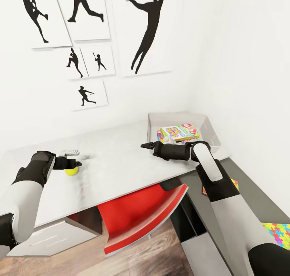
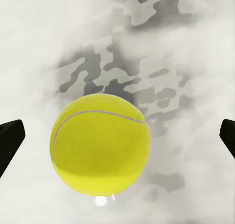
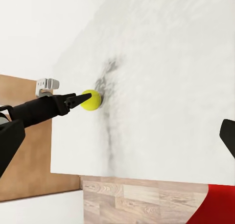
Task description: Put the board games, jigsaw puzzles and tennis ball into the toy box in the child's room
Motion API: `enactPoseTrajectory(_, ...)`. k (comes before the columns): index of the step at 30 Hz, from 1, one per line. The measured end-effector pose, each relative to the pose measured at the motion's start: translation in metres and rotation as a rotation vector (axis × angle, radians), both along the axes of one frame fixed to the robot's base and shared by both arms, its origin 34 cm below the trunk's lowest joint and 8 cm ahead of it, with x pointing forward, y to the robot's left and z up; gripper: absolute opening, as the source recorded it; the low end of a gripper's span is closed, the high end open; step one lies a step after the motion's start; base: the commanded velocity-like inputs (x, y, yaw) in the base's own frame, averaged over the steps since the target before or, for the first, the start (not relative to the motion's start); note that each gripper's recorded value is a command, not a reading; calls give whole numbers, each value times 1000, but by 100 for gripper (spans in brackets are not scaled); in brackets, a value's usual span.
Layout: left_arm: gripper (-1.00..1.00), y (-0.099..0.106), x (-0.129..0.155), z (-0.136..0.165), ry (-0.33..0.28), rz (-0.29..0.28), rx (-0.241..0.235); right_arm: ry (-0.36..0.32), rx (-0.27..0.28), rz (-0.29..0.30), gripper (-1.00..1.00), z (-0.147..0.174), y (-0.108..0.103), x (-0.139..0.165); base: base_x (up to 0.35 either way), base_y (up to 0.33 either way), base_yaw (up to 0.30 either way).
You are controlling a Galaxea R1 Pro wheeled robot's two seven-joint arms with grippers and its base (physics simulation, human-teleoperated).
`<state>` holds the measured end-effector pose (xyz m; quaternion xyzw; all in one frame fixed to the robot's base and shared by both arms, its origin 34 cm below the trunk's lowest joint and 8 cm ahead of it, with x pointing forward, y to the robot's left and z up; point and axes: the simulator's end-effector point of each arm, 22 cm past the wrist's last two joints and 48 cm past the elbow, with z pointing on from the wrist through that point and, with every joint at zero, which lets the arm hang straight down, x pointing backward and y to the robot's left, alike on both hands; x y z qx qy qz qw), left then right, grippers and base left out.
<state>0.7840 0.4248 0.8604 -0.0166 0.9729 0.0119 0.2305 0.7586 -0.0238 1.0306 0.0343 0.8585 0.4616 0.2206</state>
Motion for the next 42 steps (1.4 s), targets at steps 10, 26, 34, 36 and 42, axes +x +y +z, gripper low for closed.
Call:
enactPoseTrajectory(10,100,1,-2,-7,11,0,1,11,0,0,100,-7,0,0,0,0,0)
enactPoseTrajectory(26,100,1,-6,-24,35,1,1,35,1,0,100,-23,0,1,0,0,0)
enactPoseTrajectory(34,100,0,-6,-26,39,0,1,39,0,1,100,-25,0,0,0,0,0)
enactPoseTrajectory(36,100,1,-6,-26,39,0,1,39,0,0,100,-25,0,1,0,0,0)
enactPoseTrajectory(42,-100,0,-6,-26,38,3,-4,39,1,0,100,-25,0,1,0,0,0)
